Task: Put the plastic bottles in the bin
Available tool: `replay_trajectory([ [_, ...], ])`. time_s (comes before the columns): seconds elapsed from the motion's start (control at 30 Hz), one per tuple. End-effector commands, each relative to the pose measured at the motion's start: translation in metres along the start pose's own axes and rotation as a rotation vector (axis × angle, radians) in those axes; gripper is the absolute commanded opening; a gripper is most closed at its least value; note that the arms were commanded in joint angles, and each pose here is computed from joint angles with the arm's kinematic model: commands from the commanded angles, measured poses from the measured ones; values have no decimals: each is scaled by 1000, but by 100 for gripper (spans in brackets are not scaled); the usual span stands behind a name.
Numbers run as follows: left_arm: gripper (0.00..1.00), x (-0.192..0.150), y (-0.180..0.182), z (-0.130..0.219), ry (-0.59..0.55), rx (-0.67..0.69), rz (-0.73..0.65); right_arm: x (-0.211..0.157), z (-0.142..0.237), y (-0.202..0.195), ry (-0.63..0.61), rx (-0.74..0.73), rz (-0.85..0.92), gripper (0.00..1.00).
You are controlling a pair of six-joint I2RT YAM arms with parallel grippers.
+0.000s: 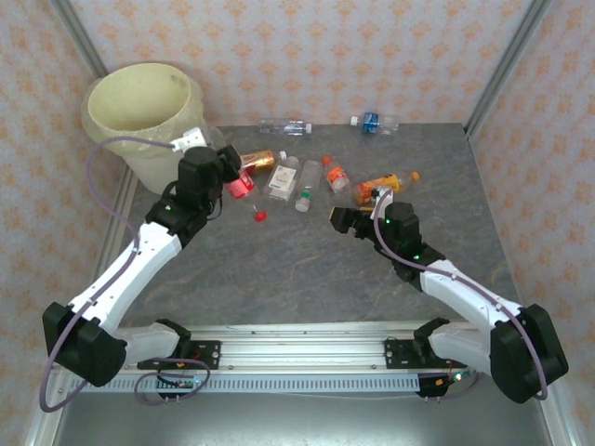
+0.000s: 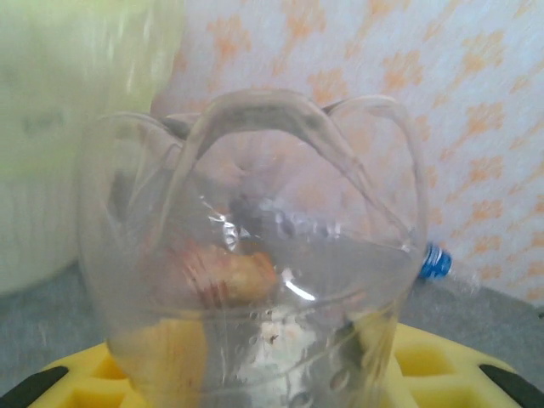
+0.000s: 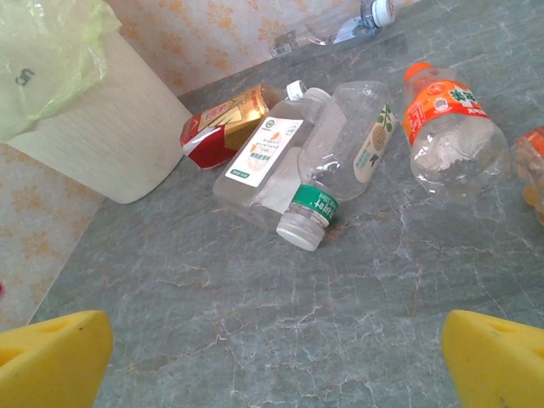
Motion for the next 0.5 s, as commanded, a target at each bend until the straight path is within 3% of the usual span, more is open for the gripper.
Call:
replay_trajectory([
  [0.0,44,63,-13,26,-155,-24,-97,26,-2,14,-91,42,3,99],
  [0.47,48,192,-9,14,-375,23,-222,32,-6,15,-84,23,22,100],
])
Point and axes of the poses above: each hand's point on the last joint's axis, 136 mm out from that joint toward the fingers, its own z axis back along the fingers, its own y axis along the line the jaws close on, x = y × z, the point moved 5 cm from there along z, back along the fingers, and after that the axes turned 3 degrees about z, right-handed, at the moved point
